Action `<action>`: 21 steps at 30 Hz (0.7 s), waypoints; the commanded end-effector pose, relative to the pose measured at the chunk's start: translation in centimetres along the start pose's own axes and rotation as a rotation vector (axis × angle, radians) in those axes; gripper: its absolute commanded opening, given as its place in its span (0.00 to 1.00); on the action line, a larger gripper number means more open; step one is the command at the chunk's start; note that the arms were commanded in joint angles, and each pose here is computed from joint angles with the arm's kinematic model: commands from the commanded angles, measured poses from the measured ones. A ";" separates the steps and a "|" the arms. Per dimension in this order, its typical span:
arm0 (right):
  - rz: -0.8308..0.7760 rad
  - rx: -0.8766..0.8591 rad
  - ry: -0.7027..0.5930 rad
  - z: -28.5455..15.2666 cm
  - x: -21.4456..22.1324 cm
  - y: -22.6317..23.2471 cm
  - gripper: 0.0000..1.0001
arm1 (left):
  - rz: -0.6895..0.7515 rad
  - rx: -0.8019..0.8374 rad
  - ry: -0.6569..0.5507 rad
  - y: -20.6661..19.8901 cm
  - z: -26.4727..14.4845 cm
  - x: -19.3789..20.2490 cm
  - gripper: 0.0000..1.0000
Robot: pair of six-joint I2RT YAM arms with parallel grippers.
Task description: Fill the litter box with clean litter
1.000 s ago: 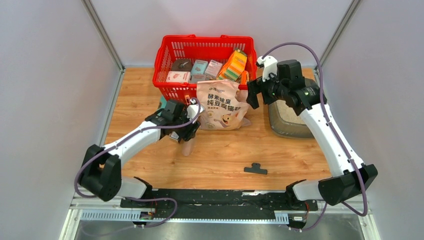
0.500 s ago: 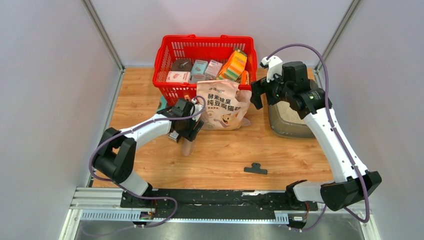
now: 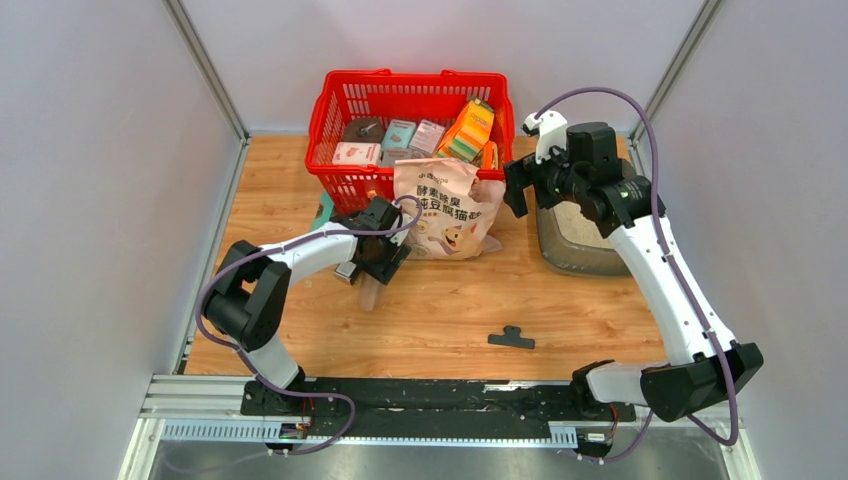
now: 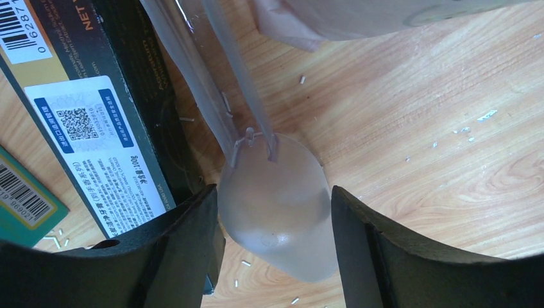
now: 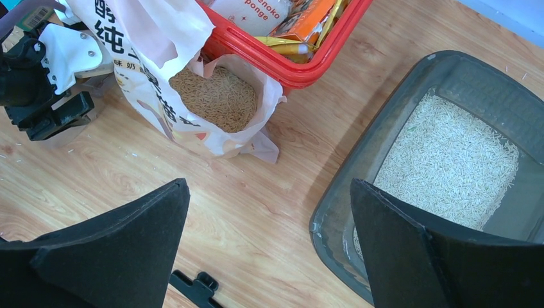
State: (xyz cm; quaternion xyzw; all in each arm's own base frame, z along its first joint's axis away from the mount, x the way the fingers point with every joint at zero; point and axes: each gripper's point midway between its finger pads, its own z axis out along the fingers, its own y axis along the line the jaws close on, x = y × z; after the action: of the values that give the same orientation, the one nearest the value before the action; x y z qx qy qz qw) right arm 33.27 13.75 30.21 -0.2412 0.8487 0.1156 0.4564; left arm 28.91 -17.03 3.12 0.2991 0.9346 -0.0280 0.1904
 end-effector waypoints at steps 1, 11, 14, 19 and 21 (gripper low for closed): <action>-0.026 0.025 -0.080 -0.9 -2.2 -0.6 1.00 | -0.021 -0.034 0.022 0.4 0.2 0.2 0.68; -0.022 -0.001 -0.088 -0.1 -3.3 -0.3 1.00 | 0.035 -0.017 0.037 0.2 0.0 1.4 0.71; -0.020 -0.005 -0.090 -0.1 -3.5 -0.4 1.00 | 0.049 -0.007 0.051 0.0 0.1 1.7 0.72; -0.021 -0.008 -0.090 -0.2 -3.4 -0.3 1.00 | 0.067 -0.026 0.099 0.5 0.2 3.2 0.74; -0.021 -0.009 -0.091 -0.3 -3.3 -0.2 1.00 | 0.071 -0.002 0.093 0.1 0.1 3.0 0.70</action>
State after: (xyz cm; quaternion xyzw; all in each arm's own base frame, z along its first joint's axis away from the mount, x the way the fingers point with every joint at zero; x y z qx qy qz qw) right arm 34.14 14.18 30.43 -0.2429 0.8478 0.1209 0.4557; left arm 28.03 -16.20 2.42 0.3151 0.9324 -0.0136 0.1766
